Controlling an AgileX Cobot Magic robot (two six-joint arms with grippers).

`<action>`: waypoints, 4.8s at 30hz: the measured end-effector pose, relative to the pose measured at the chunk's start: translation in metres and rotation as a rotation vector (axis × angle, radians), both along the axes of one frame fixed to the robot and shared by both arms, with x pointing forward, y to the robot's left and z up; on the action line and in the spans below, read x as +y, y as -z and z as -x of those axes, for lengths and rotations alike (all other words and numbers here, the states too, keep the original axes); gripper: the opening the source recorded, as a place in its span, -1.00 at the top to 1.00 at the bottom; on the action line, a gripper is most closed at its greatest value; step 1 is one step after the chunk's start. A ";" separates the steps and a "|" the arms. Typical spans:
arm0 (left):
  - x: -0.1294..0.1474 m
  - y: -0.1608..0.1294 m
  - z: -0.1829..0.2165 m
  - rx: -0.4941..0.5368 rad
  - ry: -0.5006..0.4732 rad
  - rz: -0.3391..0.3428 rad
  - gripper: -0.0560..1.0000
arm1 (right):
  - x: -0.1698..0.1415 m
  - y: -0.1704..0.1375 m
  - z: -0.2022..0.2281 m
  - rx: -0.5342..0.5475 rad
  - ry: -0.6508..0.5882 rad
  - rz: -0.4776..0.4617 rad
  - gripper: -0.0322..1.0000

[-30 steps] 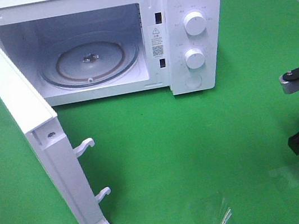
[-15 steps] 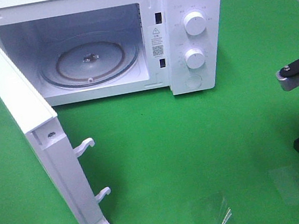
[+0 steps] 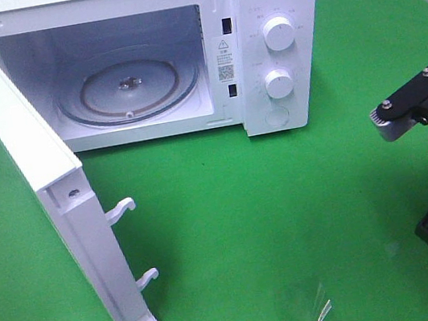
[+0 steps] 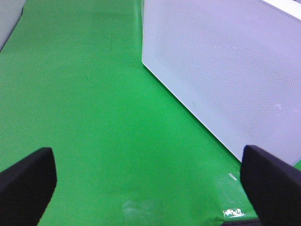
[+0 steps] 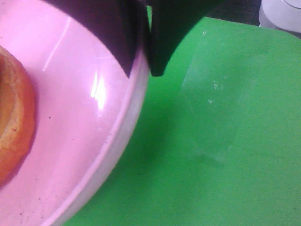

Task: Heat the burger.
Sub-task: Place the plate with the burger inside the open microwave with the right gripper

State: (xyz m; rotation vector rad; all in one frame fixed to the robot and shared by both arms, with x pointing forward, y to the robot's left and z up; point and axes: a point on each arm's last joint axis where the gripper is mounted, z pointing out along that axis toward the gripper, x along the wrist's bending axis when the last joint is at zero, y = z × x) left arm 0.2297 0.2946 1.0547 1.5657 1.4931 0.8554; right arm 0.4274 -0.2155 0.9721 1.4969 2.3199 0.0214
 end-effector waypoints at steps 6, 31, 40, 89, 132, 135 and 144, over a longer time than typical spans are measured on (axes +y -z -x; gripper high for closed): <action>0.000 0.000 0.000 0.000 0.000 0.000 -0.96 | 0.013 -0.001 0.010 0.019 -0.095 0.027 0.89; 0.000 0.000 0.000 0.000 0.000 0.000 -0.96 | 0.056 -0.001 0.045 0.027 -0.396 0.075 0.89; 0.000 0.000 0.000 0.000 0.000 0.000 -0.96 | 0.068 -0.002 0.056 0.009 -0.498 0.094 0.89; 0.000 0.000 0.000 0.000 0.000 0.000 -0.96 | 0.098 -0.007 0.063 -0.153 -1.169 0.237 0.86; 0.000 0.000 0.000 0.000 0.000 0.000 -0.96 | 0.052 -0.006 -0.003 -0.177 -1.643 0.308 0.84; 0.000 0.000 0.000 0.000 0.000 0.000 -0.96 | 0.049 -0.006 -0.005 -0.184 -1.662 0.305 0.83; 0.000 0.000 0.000 0.000 0.000 0.000 -0.96 | 0.044 -0.007 -0.009 -0.200 -1.613 0.237 0.83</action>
